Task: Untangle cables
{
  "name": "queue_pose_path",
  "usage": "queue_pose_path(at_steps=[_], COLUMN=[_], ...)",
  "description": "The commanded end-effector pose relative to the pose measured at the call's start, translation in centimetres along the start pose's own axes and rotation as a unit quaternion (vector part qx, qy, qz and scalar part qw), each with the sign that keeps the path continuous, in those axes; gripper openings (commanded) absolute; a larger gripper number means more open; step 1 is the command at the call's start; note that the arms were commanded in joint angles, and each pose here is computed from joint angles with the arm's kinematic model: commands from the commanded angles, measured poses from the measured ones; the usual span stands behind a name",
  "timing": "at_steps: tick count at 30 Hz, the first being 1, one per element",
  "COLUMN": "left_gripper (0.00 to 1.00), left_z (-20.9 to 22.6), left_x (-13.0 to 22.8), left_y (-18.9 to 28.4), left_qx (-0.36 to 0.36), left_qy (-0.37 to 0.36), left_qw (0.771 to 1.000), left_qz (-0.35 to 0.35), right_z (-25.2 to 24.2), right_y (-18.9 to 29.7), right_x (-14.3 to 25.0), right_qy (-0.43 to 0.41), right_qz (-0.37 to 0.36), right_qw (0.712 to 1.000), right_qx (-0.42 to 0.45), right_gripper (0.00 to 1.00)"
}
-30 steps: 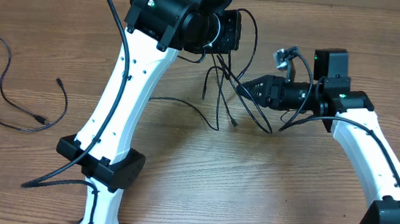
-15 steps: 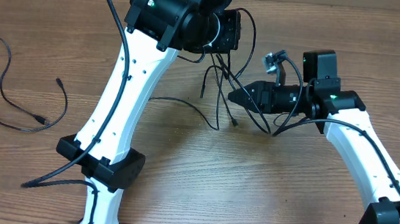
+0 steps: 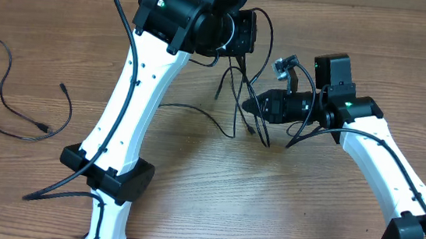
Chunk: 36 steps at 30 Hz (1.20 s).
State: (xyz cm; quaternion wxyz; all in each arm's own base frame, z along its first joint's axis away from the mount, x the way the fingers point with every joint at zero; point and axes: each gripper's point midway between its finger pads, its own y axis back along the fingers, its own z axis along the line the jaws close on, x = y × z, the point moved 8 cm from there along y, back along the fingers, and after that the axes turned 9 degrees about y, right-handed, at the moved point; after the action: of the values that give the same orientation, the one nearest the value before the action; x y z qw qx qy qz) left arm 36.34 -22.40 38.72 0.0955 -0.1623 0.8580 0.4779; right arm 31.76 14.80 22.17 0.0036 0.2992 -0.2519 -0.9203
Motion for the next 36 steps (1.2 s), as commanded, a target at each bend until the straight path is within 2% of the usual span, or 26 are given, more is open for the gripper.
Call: queue_pose_path(at_steps=[1,5,10,21,26,31,32,35,36], left_gripper=[0.04,0.04,0.05,0.04,0.04,0.04,0.04,0.04,0.04], left_z=[0.2,0.7,1.0,1.2,1.5,1.6,1.6,1.6,1.5], left_x=[0.0,-0.1,-0.1,0.0,0.2,0.4,0.4,0.3,0.3], left_y=[-0.1,-0.1,-0.1,0.0,0.0,0.0,0.0,0.0,0.0], left_qx=[-0.010,-0.033,-0.048,-0.055,-0.063,-0.069,-0.068,-0.066,-0.065], left_qy=[-0.001,0.001,0.002,0.003,0.005,0.006,0.007,0.007,0.007], left_qw=[1.000,0.999,0.999,0.998,0.998,0.998,0.998,0.998,0.998], left_qz=[-0.002,-0.012,-0.015,-0.015,-0.008,-0.004,-0.004,-0.005,-0.007], right_z=[-0.2,0.6,4.1,10.7,11.1,9.0,8.4,7.1,6.7], right_y=[0.8,2.1,4.3,8.9,10.7,12.1,12.4,12.8,12.9], right_x=[-0.6,-1.9,-4.2,-7.2,-7.9,-7.9,-7.8,-7.2,-7.0], right_qy=[-0.005,-0.025,0.027,0.135,0.151,0.111,0.094,0.057,0.047], right_qz=[-0.015,-0.035,-0.065,-0.140,-0.179,-0.198,-0.200,-0.198,-0.196], right_qw=[1.000,0.999,0.995,0.978,0.971,0.974,0.975,0.976,0.976], right_qx=[0.010,-0.021,-0.066,-0.069,-0.044,0.013,0.030,0.067,0.077], right_gripper=[0.04,0.04,0.04,0.04,0.04,0.04,0.14,0.75,0.87])
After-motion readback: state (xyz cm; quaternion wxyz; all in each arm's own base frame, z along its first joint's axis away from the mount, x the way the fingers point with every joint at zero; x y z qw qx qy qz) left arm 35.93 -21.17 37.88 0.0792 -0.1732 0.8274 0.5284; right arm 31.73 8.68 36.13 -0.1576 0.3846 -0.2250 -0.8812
